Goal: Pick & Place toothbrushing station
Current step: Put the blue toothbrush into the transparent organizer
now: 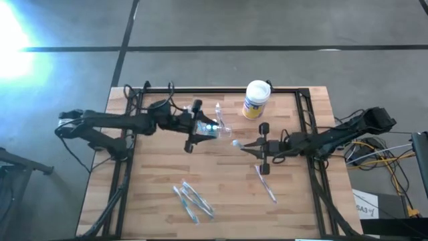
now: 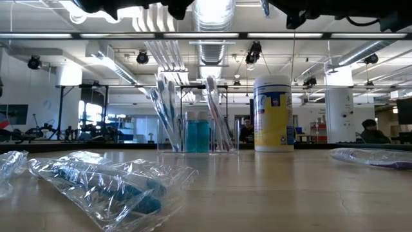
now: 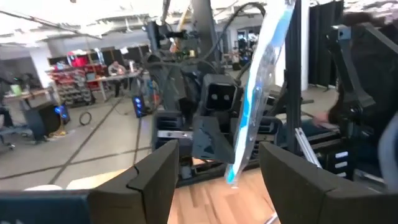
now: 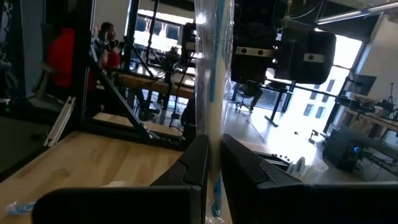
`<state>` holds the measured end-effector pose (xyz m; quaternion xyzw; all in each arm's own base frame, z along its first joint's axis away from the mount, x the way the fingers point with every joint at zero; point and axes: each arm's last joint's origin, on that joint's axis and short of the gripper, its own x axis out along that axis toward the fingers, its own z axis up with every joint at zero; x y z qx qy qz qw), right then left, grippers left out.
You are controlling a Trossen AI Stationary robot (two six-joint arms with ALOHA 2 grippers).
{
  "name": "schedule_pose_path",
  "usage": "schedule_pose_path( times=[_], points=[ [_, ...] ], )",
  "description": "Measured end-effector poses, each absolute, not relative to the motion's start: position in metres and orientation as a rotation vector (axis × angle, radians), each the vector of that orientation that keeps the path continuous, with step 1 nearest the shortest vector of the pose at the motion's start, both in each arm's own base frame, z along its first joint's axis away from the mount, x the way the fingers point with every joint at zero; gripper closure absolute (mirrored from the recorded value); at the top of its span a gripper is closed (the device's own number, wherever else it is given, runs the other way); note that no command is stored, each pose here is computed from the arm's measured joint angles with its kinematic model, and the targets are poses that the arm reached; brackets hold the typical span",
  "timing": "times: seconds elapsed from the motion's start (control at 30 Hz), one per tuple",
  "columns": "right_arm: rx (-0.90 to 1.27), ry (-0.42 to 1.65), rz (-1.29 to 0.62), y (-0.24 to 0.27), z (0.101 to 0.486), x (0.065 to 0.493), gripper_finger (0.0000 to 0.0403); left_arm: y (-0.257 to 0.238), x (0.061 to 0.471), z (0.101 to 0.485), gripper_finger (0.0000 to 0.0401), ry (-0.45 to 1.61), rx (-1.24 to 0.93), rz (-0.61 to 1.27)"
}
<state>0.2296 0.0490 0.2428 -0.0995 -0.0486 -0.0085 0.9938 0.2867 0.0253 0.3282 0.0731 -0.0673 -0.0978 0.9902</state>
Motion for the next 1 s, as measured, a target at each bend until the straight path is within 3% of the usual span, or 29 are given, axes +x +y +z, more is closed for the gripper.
schedule_pose_path(
  times=[0.37, 1.0],
  points=[
    [-0.199, -0.067, -0.053, 0.045, 0.239, 0.239, 0.0376, 0.009, 0.322, 0.331, 0.0174, -0.124, 0.157, -0.254],
    [-0.209, -0.07, -0.069, 0.043, 0.24, 0.239, 0.0376, 0.003, 0.345, 0.328, 0.0174, -0.158, 0.159, -0.269]
  ],
)
